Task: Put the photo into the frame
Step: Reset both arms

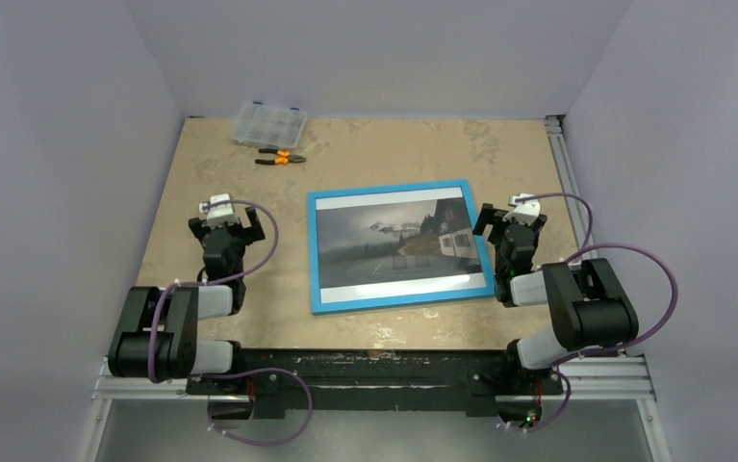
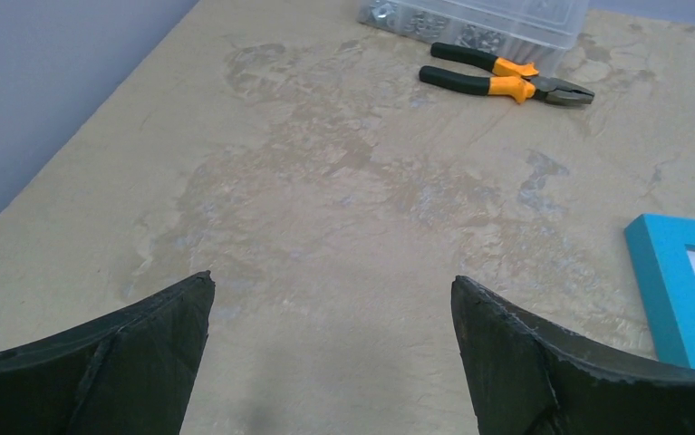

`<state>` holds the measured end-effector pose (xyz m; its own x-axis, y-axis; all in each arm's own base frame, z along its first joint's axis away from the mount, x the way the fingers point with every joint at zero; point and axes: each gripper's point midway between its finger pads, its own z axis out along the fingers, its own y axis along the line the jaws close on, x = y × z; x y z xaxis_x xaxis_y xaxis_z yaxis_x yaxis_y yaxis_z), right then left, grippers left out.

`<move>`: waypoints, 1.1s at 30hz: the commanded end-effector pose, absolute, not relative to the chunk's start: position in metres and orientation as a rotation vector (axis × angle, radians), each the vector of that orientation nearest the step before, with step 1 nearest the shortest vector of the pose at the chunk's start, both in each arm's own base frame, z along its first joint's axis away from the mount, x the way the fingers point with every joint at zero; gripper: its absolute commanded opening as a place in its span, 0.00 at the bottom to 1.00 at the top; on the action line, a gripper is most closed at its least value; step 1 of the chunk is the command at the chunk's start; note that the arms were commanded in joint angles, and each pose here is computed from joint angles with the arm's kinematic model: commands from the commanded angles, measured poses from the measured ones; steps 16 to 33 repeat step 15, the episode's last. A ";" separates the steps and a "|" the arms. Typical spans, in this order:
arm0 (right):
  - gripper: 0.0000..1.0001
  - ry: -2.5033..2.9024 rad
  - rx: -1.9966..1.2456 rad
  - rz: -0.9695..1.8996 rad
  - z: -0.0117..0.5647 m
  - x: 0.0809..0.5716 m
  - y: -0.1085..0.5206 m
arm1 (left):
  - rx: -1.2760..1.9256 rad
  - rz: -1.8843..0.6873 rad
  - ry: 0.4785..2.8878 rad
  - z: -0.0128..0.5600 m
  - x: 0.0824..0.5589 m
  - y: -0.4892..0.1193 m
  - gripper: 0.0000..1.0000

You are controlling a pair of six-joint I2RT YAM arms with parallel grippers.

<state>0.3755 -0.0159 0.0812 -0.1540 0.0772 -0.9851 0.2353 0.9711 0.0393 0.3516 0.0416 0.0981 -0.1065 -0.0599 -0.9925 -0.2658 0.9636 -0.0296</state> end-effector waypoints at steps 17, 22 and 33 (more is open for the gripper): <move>0.99 1.639 0.223 -0.142 0.106 0.385 -0.017 | -0.010 0.051 1.710 0.118 0.383 0.004 1.00; 0.99 1.639 0.223 -0.142 0.106 0.385 -0.017 | -0.010 0.051 1.710 0.118 0.383 0.004 1.00; 0.99 1.639 0.223 -0.142 0.106 0.385 -0.017 | -0.010 0.051 1.710 0.118 0.383 0.004 1.00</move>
